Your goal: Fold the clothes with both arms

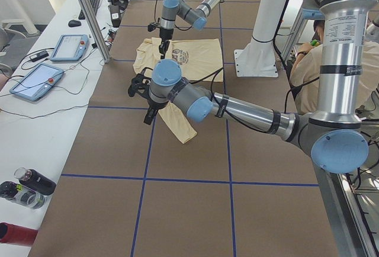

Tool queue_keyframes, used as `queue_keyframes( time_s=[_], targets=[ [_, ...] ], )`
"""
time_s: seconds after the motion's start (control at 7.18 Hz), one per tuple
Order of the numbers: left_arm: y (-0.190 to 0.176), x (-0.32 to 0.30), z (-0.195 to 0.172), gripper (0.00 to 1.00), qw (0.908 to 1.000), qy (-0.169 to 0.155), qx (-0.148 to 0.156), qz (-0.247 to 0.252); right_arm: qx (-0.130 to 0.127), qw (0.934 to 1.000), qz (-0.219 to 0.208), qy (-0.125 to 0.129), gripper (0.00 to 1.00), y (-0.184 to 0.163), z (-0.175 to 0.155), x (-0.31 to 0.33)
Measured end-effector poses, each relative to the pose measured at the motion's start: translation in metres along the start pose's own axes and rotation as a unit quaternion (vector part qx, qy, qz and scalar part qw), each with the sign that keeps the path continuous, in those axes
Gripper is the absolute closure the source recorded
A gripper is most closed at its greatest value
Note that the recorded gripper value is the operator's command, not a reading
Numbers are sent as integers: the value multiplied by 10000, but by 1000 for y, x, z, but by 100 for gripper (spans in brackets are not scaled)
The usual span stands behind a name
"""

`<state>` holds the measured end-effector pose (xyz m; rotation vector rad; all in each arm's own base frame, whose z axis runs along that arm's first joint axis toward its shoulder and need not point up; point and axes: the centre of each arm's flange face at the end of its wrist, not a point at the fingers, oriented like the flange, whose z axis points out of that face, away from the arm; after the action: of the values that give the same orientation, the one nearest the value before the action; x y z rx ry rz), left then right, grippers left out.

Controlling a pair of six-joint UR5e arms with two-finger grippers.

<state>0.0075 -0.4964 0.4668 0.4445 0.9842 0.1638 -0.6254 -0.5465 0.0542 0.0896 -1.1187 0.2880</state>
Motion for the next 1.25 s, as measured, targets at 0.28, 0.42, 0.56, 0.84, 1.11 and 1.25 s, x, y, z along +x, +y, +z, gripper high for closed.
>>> queue_keyframes(
  time_s=[0.28,0.42,0.56,0.84,1.11,1.25],
  targets=[
    [1,30,37,0,9996,181,-207,-68,5,9999,76,-67,0,0,-6,-2],
    [5,45,62,0,9992,128,-289,-244,-86,9997,218,-96,0,-9,-17,9],
    [16,59,94,3,9987,-67,-354,-354,-272,9988,409,-80,1,-23,-32,42],
    [55,50,164,11,9978,-453,-421,-226,-418,9968,674,-42,1,-45,-70,140],
    [93,12,201,33,9978,-207,-498,-377,-339,9959,832,66,1,-52,-92,218],
    [103,8,208,37,9962,-33,-604,-621,-279,9957,882,96,1,-54,-101,241]
  ],
)
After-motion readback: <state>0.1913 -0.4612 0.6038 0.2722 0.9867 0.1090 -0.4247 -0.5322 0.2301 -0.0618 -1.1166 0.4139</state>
